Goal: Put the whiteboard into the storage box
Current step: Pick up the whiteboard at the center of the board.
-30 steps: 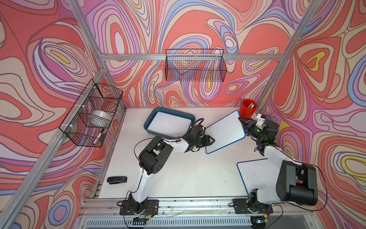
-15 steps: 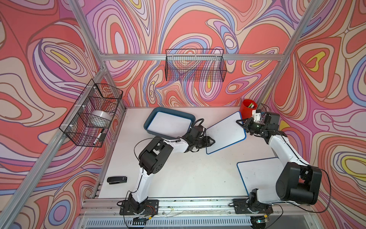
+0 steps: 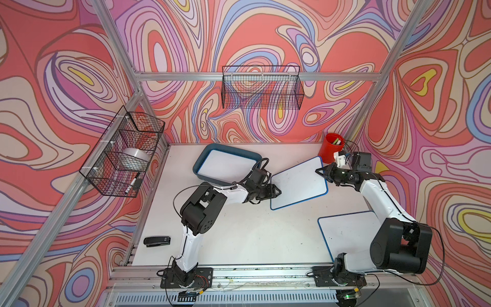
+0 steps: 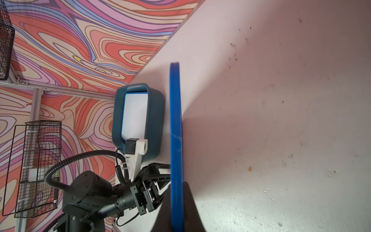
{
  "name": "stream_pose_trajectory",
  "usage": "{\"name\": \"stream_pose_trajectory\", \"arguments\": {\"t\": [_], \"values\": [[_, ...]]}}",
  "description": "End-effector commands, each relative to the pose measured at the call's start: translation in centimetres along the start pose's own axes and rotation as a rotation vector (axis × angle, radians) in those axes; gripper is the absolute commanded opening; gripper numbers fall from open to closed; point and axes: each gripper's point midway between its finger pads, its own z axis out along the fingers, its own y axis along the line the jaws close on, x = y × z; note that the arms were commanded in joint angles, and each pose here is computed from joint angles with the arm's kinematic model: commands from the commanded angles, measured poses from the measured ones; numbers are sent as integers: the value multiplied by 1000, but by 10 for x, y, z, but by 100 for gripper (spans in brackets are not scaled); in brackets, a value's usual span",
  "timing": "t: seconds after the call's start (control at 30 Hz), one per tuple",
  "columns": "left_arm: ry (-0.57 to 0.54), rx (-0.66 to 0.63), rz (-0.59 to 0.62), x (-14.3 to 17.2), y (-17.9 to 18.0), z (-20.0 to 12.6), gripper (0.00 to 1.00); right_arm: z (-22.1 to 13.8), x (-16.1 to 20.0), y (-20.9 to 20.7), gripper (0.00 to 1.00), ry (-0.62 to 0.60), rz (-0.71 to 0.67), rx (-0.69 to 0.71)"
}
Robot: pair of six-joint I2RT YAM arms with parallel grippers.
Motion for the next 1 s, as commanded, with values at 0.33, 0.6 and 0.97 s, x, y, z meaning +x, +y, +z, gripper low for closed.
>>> {"name": "stream_pose_trajectory", "arguments": {"t": [0.33, 0.6, 0.97], "values": [[-113, -97, 42, -30, 13, -64, 58, -16, -2, 46, 0, -8, -35, -146], [-184, -143, 18, -47, 34, -104, 58, -25, -9, 57, 0, -49, -46, -195], [-267, -227, -45, -50, 76, -150, 58, -31, -22, 79, 0, -89, -60, -288]]}}
